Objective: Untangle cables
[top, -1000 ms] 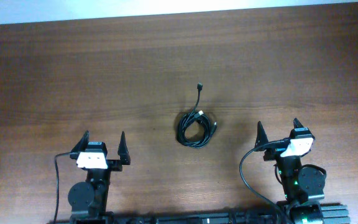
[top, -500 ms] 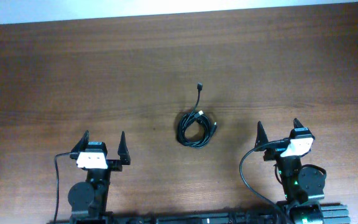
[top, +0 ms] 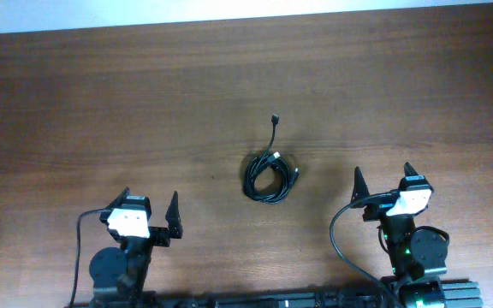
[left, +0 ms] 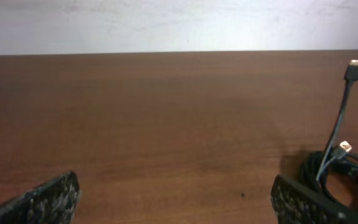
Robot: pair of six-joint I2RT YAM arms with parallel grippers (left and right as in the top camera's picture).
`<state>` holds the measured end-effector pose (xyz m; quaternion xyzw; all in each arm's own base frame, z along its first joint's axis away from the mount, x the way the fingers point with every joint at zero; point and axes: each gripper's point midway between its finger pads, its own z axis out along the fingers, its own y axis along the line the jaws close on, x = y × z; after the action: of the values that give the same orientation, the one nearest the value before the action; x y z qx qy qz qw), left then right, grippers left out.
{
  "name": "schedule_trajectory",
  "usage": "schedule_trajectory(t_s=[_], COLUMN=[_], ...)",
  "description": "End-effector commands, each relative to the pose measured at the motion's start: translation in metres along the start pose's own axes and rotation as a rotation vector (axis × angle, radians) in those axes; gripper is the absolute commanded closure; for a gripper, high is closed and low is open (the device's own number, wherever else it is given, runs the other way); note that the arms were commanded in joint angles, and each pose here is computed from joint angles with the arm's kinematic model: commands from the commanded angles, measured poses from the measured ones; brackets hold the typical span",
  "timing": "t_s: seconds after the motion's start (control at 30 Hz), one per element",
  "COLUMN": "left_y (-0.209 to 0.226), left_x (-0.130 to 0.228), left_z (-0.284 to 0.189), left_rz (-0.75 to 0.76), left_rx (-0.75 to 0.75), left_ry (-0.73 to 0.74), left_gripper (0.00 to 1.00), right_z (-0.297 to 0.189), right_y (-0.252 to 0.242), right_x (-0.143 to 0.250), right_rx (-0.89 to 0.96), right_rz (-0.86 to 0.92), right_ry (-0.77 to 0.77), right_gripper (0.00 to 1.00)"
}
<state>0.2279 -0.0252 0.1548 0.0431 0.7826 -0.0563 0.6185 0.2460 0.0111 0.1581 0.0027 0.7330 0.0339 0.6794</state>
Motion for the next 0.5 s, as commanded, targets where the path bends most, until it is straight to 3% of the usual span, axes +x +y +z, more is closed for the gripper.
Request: schedule_trajectory(t_s=[0.0, 0.2, 0.33, 0.47], left_y=[-0.005, -0.008, -0.013, -0.010], left_x=[-0.027, -0.056, -0.047, -0.074], left_z=[-0.010, -0.013, -0.008, 0.011], left_rz=[-0.002, 0.017, -0.061, -0.088], left_rx=[0.018, 0.038, 0.072, 0.062], left_ry=[-0.058, -0.178, -0.121, 0.010], left_gripper=[0.01, 0.01, 0.01, 0.01], right_z=[0.000, 0.000, 0.000, 0.000], right_y=[-0.002, -0.002, -0.002, -0.002], right_x=[0.003, 0.003, 0.003, 0.003], right_rx=[0.013, 0.013, 0.013, 0.013], right_rz=[0.007, 0.007, 0.007, 0.007], right_ry=[0.005, 0.005, 0.005, 0.005], right_gripper=[0.01, 0.01, 0.01, 0.01])
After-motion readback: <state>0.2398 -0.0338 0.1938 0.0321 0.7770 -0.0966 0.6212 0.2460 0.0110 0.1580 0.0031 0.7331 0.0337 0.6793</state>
